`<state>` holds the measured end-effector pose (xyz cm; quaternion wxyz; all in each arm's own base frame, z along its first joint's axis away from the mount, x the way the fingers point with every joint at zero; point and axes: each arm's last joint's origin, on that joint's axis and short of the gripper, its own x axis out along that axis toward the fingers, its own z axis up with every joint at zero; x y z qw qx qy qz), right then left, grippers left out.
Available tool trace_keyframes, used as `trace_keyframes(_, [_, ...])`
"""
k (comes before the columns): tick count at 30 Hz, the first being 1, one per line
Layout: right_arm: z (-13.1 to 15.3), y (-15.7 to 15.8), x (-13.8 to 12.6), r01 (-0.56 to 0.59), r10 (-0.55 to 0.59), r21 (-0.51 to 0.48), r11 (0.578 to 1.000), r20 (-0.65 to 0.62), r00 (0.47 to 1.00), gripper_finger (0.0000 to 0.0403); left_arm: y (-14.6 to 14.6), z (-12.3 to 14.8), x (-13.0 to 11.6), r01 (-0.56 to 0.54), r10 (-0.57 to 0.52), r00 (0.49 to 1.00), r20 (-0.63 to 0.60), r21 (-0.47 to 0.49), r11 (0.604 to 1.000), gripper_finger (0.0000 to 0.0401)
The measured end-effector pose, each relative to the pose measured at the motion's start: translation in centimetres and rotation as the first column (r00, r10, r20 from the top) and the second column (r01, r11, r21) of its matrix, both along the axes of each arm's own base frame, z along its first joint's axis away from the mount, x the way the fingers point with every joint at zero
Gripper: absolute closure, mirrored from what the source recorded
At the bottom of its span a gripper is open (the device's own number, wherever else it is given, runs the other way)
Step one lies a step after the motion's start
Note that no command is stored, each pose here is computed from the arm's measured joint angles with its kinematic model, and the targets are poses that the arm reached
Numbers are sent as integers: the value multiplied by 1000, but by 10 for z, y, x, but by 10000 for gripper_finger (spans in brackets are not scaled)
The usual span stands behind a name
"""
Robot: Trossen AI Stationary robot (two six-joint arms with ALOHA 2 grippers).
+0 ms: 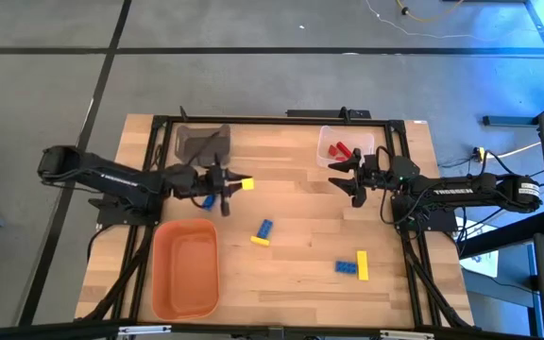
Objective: Sort & place blocks by color
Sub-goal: Put the top yellow block into the orange bin
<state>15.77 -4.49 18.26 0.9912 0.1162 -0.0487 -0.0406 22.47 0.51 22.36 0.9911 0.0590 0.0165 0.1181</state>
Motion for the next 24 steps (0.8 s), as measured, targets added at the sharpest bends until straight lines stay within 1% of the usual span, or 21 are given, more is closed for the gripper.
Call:
trace_keyframes(3, [0,0,0,-14,14,-1,1000,0,1000,163,1,-13,-8,-33,32,999,-6,-64,997,371])
trace_keyframes(6, [0,1,0,-16,16,0,1000,1,1000,163,2,-11,-13,-48,50,998,26,-95,994,371])
trace_keyframes(11, [1,1,0,-48,48,17,999,15,999,163,8,-12,-13,-77,83,996,35,-150,986,371])
trace_keyframes(14, [2,3,2,-77,76,20,997,2,997,163,14,-15,-11,-102,107,994,18,-193,976,371])
trace_keyframes(16, [3,8,6,-104,104,16,994,-4,995,163,16,-15,-7,-86,91,996,16,-218,972,371])
trace_keyframes(18, [4,14,13,-148,147,-8,989,-20,989,163,17,-13,1,-44,51,998,22,-248,968,371])
trace_keyframes(20, [6,21,22,-193,191,-48,980,-41,981,163,17,-15,10,-11,12,1000,2,-268,963,371])
trace_keyframes(22, [6,28,32,-228,221,-112,967,-70,973,163,16,-16,22,24,-32,999,-24,-274,961,371])
trace_keyframes(24, [4,35,43,-247,231,-182,952,-107,967,163,15,-18,34,44,-71,994,-84,-285,958,371])
